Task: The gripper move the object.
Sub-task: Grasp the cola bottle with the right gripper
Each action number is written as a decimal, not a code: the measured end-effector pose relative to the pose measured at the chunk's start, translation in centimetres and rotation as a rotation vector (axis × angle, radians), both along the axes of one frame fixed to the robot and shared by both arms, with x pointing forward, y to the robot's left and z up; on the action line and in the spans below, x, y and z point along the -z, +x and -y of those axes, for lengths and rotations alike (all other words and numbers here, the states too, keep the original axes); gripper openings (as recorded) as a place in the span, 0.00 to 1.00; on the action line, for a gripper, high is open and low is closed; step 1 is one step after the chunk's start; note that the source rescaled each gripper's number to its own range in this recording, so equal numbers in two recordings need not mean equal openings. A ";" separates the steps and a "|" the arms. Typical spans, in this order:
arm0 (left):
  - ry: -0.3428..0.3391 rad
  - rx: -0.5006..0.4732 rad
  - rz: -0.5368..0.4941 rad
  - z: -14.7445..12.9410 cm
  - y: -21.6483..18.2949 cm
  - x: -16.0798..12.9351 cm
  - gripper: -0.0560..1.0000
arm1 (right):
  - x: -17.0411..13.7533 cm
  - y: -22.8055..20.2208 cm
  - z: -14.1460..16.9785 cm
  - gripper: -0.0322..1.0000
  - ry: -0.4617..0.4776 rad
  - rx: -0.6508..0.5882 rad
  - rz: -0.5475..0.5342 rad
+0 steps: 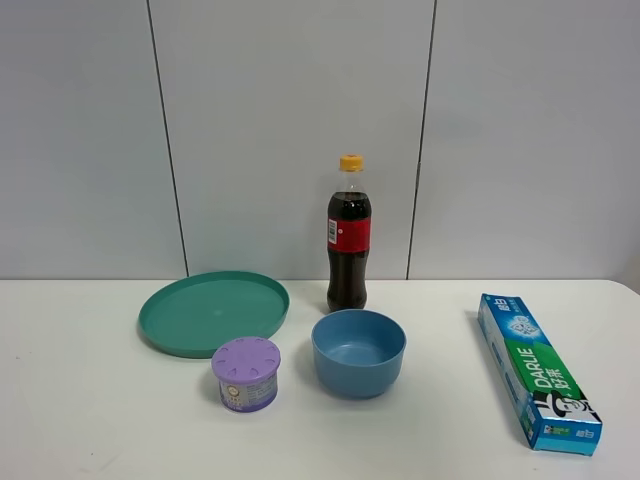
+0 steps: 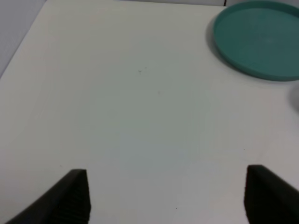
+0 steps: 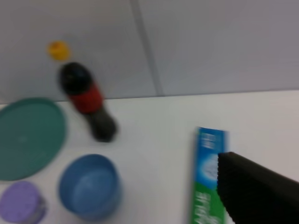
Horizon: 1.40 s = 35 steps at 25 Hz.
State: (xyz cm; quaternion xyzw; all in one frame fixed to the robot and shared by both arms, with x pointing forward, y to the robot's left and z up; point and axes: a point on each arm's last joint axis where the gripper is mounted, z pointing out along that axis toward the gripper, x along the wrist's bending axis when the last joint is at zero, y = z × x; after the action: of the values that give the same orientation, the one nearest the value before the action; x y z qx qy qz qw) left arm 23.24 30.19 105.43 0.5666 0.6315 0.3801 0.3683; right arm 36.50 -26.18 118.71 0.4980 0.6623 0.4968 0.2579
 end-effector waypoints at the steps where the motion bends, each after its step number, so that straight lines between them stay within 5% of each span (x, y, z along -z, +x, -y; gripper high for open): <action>1: 0.000 0.000 0.000 0.0 0.0 0.0 1.00 | 0.2 1.5 -0.4 1.00 0.010 -0.045 0.004; 7: 0.000 0.000 0.000 0.0 0.0 0.0 1.00 | 3.1 9.0 -2.4 1.00 0.131 -0.237 -0.054; 15: 0.000 0.000 0.000 0.0 0.0 0.0 1.00 | 8.0 13.0 -9.3 1.00 -0.110 -0.387 -0.019; 18: 0.000 0.000 0.000 0.0 0.0 0.0 1.00 | 9.5 13.9 -11.2 1.00 -0.209 -0.369 0.024; 24: 0.000 0.000 0.000 0.0 0.0 0.0 1.00 | 12.3 17.3 -11.5 0.96 -0.220 -0.165 0.031; 29: 0.000 0.000 0.000 0.0 0.0 0.0 1.00 | 15.6 19.0 -11.9 0.91 -0.322 -0.159 0.005; 35: 0.000 0.000 0.000 0.0 0.0 0.0 1.00 | 18.4 21.0 -11.8 0.91 -0.333 -0.047 -0.005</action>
State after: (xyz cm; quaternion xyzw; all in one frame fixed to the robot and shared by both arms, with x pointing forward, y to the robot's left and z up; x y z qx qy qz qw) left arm 23.24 30.19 105.43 0.5666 0.6315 0.3801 0.3683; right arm 57.54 -14.33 100.28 0.4339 0.7476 0.3848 0.3238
